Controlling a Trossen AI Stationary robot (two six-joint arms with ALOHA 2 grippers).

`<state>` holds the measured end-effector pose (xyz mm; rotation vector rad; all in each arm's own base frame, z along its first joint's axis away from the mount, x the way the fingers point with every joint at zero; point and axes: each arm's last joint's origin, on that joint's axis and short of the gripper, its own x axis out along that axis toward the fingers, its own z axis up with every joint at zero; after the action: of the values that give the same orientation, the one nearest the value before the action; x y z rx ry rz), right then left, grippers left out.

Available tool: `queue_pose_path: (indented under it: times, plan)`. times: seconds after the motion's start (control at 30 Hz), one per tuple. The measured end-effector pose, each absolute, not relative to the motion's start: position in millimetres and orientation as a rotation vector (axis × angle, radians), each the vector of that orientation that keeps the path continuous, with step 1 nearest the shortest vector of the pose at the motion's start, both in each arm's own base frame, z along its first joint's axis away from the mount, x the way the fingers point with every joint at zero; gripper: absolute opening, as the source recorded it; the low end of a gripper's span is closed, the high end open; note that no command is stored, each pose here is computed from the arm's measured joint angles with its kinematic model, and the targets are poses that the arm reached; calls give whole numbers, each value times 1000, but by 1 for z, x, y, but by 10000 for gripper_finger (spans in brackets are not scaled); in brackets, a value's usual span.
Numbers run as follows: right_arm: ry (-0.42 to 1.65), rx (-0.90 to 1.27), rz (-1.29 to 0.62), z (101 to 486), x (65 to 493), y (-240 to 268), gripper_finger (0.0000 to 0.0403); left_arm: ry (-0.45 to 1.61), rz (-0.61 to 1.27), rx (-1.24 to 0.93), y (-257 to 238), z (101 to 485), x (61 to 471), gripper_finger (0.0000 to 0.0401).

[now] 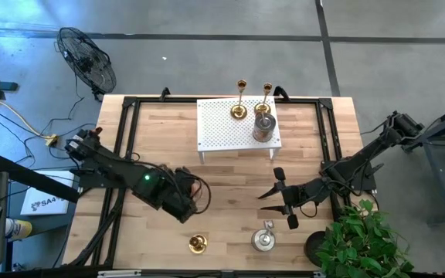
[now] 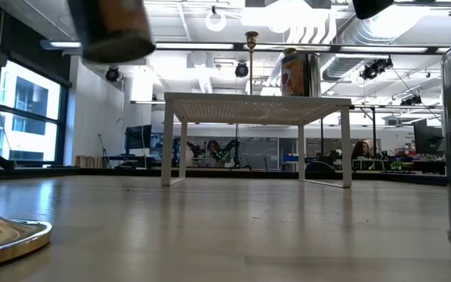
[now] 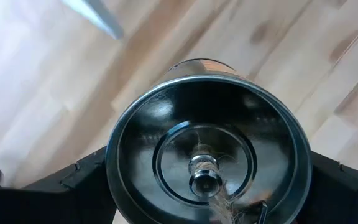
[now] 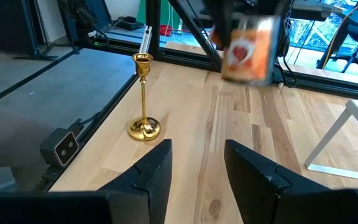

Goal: Pick & Place candle stick holders
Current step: Put the left silver candle on the shelf aligned with the other silver candle

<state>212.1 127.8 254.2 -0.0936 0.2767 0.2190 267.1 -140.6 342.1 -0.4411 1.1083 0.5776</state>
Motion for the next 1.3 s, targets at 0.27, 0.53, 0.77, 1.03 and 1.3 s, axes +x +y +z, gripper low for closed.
queue_pose_path:
  times: [0.27, 0.53, 0.77, 1.03, 1.3]
  plan:
    - [277, -94, 219, 254, 212, 128, 142, 938, 511, -281, -136, 380, 269, 351]
    - [276, -95, 217, 254, 212, 128, 142, 897, 452, -92, -131, 387, 275, 351]
    - [185, -222, 181, 262, 214, 127, 142, 866, 452, -34, -111, 389, 290, 351]
    - [191, -210, 181, 262, 214, 127, 142, 858, 419, -26, -97, 390, 304, 351]
    - [145, 252, 174, 270, 215, 129, 142, 874, 403, -32, -96, 386, 309, 351]
